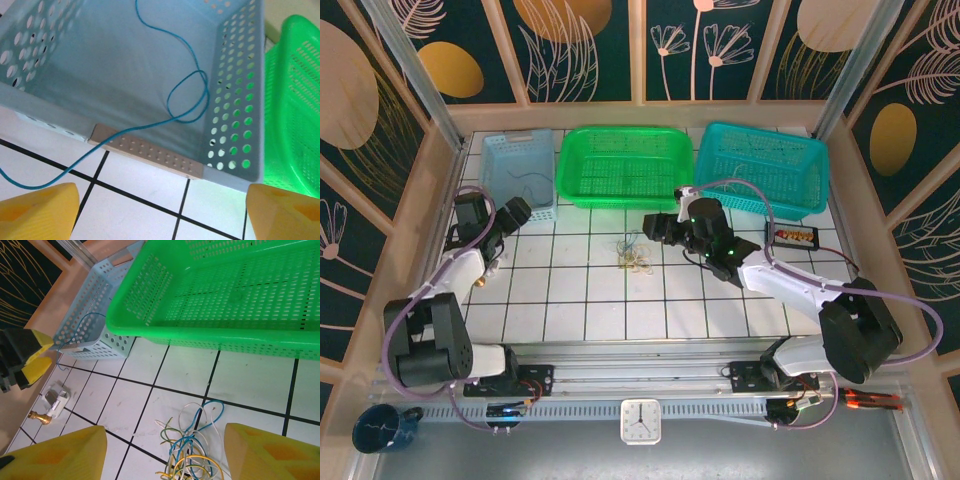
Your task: Untangle the cables
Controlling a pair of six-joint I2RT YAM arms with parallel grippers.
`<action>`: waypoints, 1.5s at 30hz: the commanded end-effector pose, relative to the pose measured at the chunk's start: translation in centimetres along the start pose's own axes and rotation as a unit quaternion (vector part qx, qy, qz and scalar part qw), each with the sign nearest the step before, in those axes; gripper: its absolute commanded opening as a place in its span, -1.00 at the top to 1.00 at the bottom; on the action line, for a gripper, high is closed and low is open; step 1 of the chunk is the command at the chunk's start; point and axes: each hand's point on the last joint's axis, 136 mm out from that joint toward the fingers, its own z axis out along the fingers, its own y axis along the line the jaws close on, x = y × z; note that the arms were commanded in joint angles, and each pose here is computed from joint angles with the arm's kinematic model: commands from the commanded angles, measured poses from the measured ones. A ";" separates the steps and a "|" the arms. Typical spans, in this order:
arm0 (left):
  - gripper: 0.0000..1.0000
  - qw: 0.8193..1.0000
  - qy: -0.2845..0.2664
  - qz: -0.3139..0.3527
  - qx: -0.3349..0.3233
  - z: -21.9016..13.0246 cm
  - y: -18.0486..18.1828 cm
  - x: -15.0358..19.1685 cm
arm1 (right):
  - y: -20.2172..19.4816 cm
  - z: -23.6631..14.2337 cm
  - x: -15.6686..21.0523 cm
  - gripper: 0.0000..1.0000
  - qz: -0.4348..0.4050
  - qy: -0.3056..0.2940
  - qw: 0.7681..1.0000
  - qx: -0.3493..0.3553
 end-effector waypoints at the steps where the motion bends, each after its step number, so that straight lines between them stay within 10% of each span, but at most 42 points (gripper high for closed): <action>1: -0.62 1.000 -0.011 0.006 -0.022 0.5 0.6 -1.3 | -0.1 0.0 -0.3 -0.26 0.008 -0.011 1.000 -0.005; 21: -0.53 0.992 -0.052 0.029 -0.109 1.9 4.4 -2.0 | -0.5 -0.2 -0.1 -0.27 0.010 -0.012 1.000 -0.005; 45: -0.30 0.999 -0.033 -0.006 0.004 1.7 2.0 1.2 | -0.8 0.2 0.1 -0.26 0.018 -0.010 1.000 -0.009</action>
